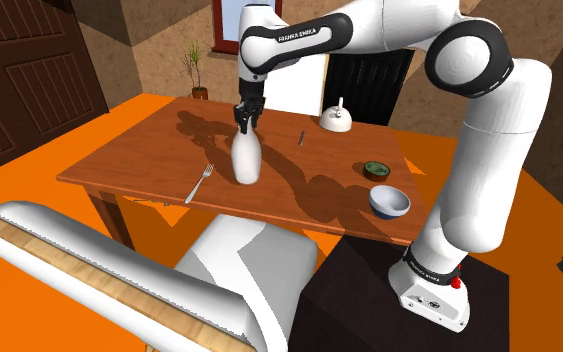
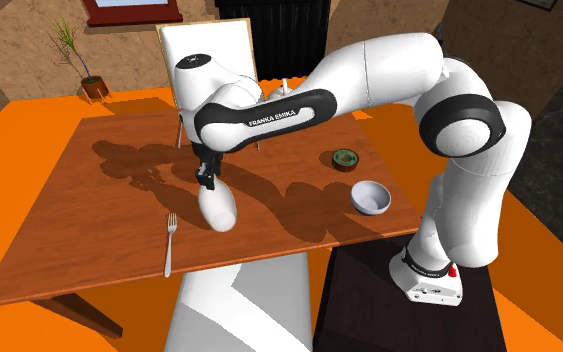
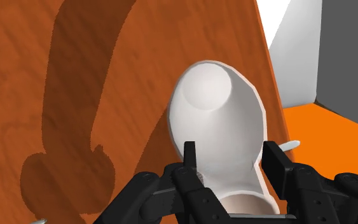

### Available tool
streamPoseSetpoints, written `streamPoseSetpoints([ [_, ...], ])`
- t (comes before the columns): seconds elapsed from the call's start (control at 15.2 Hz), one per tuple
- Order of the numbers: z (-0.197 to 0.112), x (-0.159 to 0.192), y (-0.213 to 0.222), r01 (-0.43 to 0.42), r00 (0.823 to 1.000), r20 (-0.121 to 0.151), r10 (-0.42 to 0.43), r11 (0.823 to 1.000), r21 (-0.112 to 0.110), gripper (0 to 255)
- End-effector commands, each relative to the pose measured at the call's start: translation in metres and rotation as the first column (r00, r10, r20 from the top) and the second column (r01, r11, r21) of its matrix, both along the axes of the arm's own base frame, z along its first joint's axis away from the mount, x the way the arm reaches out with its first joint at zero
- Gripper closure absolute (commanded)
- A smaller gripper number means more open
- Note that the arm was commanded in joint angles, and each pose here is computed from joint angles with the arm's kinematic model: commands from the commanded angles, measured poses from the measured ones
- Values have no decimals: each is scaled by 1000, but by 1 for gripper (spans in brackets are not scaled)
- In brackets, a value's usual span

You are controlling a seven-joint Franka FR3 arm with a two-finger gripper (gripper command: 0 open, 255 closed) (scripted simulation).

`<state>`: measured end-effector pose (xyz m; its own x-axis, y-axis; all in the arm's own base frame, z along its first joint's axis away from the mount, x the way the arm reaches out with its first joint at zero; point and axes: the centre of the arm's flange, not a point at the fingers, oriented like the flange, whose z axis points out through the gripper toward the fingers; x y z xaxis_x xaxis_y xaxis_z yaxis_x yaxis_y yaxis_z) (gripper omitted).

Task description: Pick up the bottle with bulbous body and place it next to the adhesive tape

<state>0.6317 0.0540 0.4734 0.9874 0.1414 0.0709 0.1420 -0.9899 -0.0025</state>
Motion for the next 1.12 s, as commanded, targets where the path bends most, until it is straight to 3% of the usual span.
streamPoseSetpoints([
  [0.0, 11, 0, 0, 0, 1000, 0, 0, 1000, 0, 255],
  [0.59, 57, 0, 0, 0, 1000, 0, 0, 1000, 0, 255],
  [1.06, 99, -31, -76, 0, 1000, 0, 0, 1000, 0, 255],
])
